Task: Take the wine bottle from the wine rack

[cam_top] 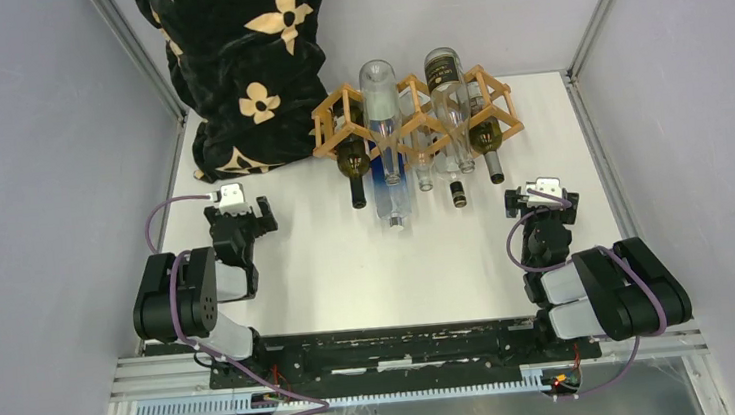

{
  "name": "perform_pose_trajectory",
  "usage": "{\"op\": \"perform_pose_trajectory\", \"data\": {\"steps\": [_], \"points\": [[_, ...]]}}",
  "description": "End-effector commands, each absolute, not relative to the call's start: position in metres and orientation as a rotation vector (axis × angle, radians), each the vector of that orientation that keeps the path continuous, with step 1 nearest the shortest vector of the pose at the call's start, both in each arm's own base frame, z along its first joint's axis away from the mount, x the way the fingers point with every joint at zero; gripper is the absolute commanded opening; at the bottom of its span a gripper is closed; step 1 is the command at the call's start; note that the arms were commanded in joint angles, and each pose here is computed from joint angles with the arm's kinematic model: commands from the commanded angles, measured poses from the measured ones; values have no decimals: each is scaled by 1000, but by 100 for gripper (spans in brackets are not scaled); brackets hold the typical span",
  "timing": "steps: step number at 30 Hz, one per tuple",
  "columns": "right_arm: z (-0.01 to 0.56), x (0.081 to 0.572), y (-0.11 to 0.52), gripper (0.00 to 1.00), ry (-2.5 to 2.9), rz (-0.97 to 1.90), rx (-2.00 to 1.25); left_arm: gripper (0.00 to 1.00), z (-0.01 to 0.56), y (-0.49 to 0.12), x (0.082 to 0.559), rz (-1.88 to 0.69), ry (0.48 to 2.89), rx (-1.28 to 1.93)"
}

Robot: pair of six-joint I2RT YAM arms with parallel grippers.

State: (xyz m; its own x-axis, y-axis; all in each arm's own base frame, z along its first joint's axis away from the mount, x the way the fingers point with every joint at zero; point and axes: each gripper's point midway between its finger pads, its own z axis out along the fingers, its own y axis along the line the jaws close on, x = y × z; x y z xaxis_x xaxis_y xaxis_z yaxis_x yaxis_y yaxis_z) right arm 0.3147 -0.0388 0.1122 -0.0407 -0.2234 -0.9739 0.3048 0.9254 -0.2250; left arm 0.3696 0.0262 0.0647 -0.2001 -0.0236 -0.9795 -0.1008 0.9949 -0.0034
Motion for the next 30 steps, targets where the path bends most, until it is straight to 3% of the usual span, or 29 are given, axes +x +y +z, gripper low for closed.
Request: {"op": "perform_pose_trajectory", "data": {"steps": [1,16,23,30], "points": [[88,285,-43,98,1608,-434,47,100,85,27,380,61,1694,-114],[86,284,-51,98,1615,-447,106,100,95,22,382,39,1675,-80],[93,280,-49,98,1584,-430,85,100,105,30,393,62,1795,-105],[98,276,-72,98,1617,-488,340,100,112,35,387,45,1901,-46]]}}
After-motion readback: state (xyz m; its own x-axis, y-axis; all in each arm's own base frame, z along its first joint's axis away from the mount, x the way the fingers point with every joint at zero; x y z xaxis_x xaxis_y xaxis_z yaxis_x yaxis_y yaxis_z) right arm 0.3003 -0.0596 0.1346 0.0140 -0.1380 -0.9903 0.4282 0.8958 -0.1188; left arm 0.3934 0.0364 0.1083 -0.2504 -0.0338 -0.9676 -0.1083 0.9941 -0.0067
